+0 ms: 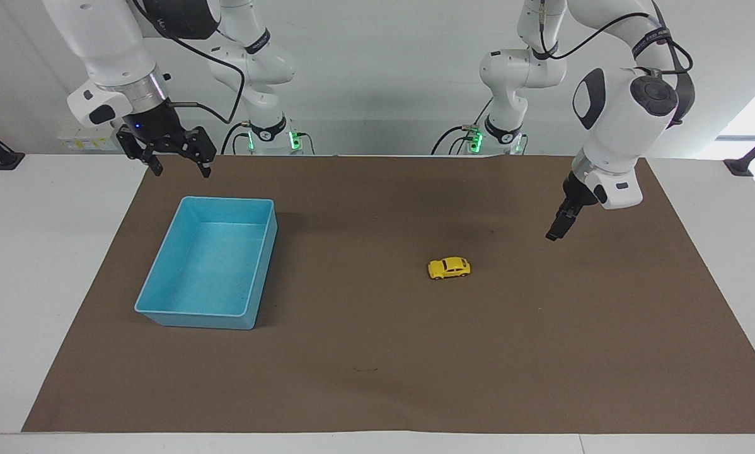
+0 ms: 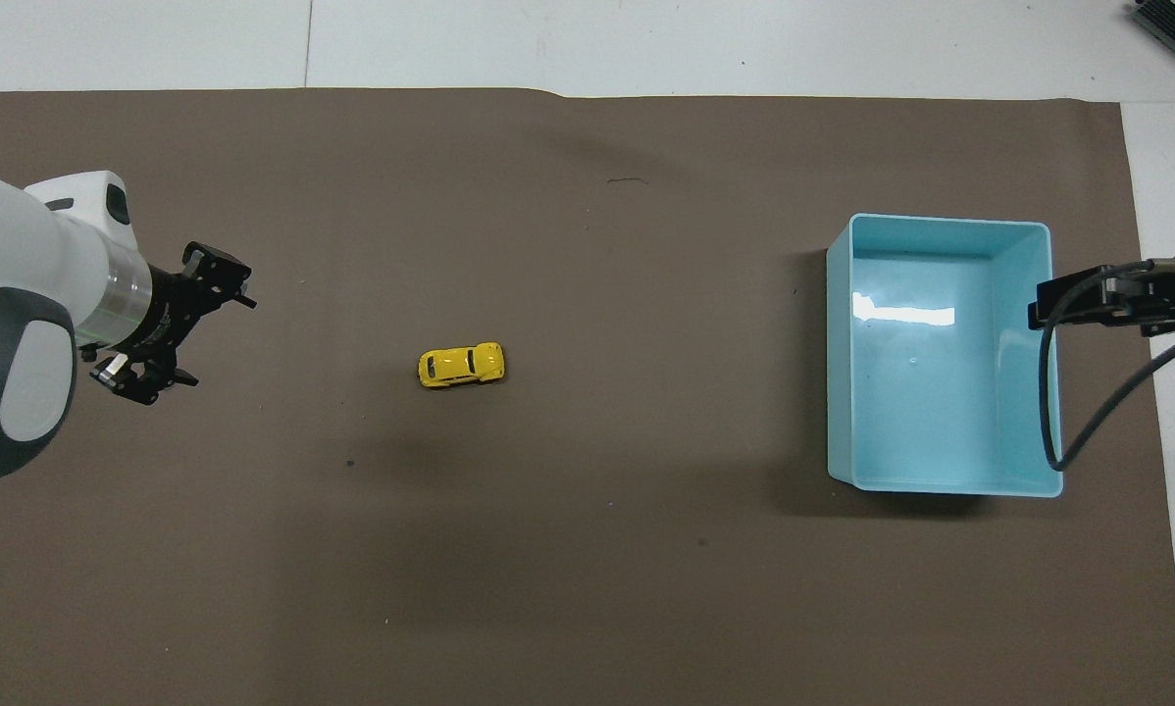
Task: Wind up and store yellow beetle car
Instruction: 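Reach the left gripper toward the yellow toy car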
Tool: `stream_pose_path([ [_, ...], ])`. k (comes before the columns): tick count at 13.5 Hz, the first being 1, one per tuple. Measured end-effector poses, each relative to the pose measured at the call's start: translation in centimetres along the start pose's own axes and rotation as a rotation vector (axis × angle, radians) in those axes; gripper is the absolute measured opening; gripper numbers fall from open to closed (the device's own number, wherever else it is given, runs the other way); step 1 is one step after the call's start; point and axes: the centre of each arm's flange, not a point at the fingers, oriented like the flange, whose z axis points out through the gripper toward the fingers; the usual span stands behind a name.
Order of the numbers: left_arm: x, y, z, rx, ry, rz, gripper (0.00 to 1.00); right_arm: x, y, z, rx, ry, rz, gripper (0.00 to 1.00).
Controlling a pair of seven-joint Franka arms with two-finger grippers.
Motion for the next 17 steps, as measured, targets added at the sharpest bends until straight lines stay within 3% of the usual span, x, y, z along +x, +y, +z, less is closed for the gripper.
stream_pose_path([
  [10,-7.9,6.3,8.3,-0.081,-0.029,-0.761,1.00,0.0,0.0,0.0,0.000,0.000,0.000,1.00],
  [15,-10.6,7.3,10.7,-0.084,-0.044,-0.903,1.00,0.0,0.0,0.0,0.000,0.000,0.000,1.00],
  [17,-13.6,7.4,11.5,-0.077,-0.046,-0.888,1.00,0.0,0.0,0.0,0.000,0.000,0.000,1.00],
])
